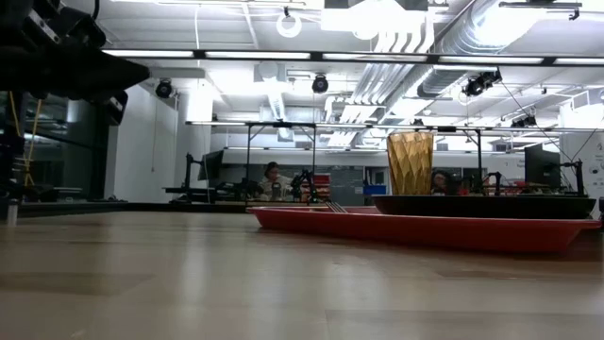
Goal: Pick and place plate/cup/fork/spoon on tray
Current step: Return to Home Position
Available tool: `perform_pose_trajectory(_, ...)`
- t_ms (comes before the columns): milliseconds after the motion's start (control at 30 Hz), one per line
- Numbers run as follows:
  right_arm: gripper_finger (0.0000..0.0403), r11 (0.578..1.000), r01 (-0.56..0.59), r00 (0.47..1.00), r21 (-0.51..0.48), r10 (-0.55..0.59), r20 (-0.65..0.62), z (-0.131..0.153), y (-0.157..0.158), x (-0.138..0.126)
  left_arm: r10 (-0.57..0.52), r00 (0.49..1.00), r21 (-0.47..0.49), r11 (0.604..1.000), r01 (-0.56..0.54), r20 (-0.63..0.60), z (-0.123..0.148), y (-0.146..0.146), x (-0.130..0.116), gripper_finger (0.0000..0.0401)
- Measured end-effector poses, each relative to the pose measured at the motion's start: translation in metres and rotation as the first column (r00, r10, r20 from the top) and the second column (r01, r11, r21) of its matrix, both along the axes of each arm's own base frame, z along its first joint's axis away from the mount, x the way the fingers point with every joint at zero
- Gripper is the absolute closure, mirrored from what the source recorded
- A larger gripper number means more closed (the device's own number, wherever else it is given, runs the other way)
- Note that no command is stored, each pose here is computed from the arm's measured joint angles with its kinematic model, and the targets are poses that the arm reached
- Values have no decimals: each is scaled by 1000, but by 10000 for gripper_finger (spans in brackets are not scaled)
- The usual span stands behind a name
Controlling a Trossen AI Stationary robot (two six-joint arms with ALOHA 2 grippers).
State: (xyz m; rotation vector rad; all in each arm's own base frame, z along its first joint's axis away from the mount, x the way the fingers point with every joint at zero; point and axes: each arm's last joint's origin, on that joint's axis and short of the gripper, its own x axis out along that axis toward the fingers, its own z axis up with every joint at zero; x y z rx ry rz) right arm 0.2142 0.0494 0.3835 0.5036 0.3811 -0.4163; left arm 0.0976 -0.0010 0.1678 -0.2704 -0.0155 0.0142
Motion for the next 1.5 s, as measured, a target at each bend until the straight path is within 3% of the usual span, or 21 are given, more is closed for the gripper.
perform_pose_trajectory(100,219,1000,-7,1000,-15,7,-5,0,0,0,-40,999,42,998,40,-6,0,-1,0,401)
perform_pose_trajectory(233,219,1000,-9,1000,-20,9,-6,0,0,0,-10,1000,109,994,11,-8,-1,0,0,401)
perform_pose_trajectory(567,225,1000,6,999,17,-5,-34,-1,-1,-11,11,1000,90,996,-10,-5,0,0,0,400)
perform_pose_trajectory(667,262,1000,10,996,9,-9,-85,-3,0,-24,11,1000,90,996,-10,-5,0,0,0,400)
perform_pose_trajectory(800,356,1000,0,995,14,1,-102,-12,5,-47,11,1000,90,996,-10,-5,0,0,0,400)
perform_pose_trajectory(867,390,999,-3,997,35,5,-79,-23,7,-61,11,1000,90,996,-10,-4,0,0,0,400)
perform_pose_trajectory(1000,384,995,-29,998,97,24,50,-53,9,-84,11,1000,90,996,-10,-4,0,0,0,400)
perform_pose_trajectory(1200,400,969,-170,958,182,119,261,-96,0,-96,11,1000,90,996,-10,-4,0,0,0,398)
perform_pose_trajectory(1500,403,983,-168,927,79,130,353,-132,-30,-115,11,1000,90,996,-10,-4,0,0,0,398)
